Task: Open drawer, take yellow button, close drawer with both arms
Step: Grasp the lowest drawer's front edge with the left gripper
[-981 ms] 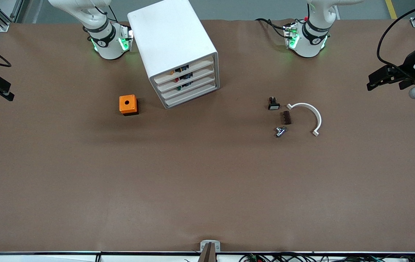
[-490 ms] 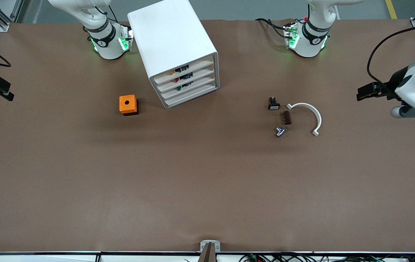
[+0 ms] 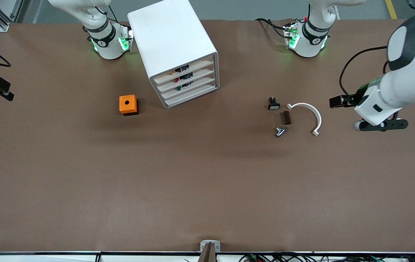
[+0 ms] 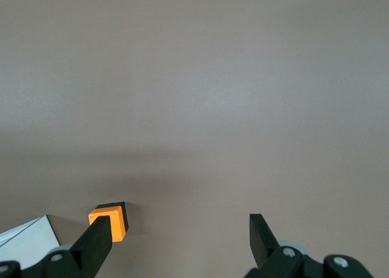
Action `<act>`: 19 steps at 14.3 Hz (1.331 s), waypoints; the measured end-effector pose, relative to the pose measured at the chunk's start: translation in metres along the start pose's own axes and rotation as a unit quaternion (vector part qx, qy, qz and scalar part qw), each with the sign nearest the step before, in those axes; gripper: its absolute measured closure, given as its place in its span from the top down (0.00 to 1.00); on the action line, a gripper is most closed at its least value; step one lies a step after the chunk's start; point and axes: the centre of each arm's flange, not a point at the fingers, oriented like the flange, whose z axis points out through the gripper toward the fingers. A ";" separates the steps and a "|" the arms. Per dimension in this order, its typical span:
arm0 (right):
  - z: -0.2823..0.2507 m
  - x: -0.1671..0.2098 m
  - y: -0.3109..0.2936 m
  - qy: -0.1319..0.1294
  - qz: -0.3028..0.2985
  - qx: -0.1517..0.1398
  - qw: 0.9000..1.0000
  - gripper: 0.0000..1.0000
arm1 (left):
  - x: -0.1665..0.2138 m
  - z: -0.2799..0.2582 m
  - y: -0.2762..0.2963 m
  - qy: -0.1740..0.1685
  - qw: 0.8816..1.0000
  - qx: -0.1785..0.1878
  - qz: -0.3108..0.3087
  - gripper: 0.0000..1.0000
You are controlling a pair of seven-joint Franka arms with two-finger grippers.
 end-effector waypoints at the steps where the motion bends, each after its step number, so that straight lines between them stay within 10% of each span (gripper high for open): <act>1: 0.000 0.000 0.000 0.000 0.000 0.000 1.000 1.00 | -0.003 0.006 0.019 -0.009 1.000 -0.007 -0.028 1.00; 6: 0.000 0.000 0.001 0.000 0.001 0.000 1.000 1.00 | -0.019 0.055 0.122 -0.098 0.977 -0.034 -0.187 1.00; 10: 0.000 0.000 0.001 -0.001 0.001 0.000 1.000 1.00 | -0.008 0.114 0.180 -0.211 0.917 -0.026 -0.338 1.00; 16: 0.000 -0.001 0.000 -0.003 0.001 0.001 1.000 1.00 | 0.017 0.196 0.236 -0.368 0.753 0.047 -0.543 1.00; 19: 0.000 -0.001 0.000 -0.003 0.001 0.001 1.000 1.00 | 0.012 0.205 0.261 -0.423 0.692 0.086 -0.579 1.00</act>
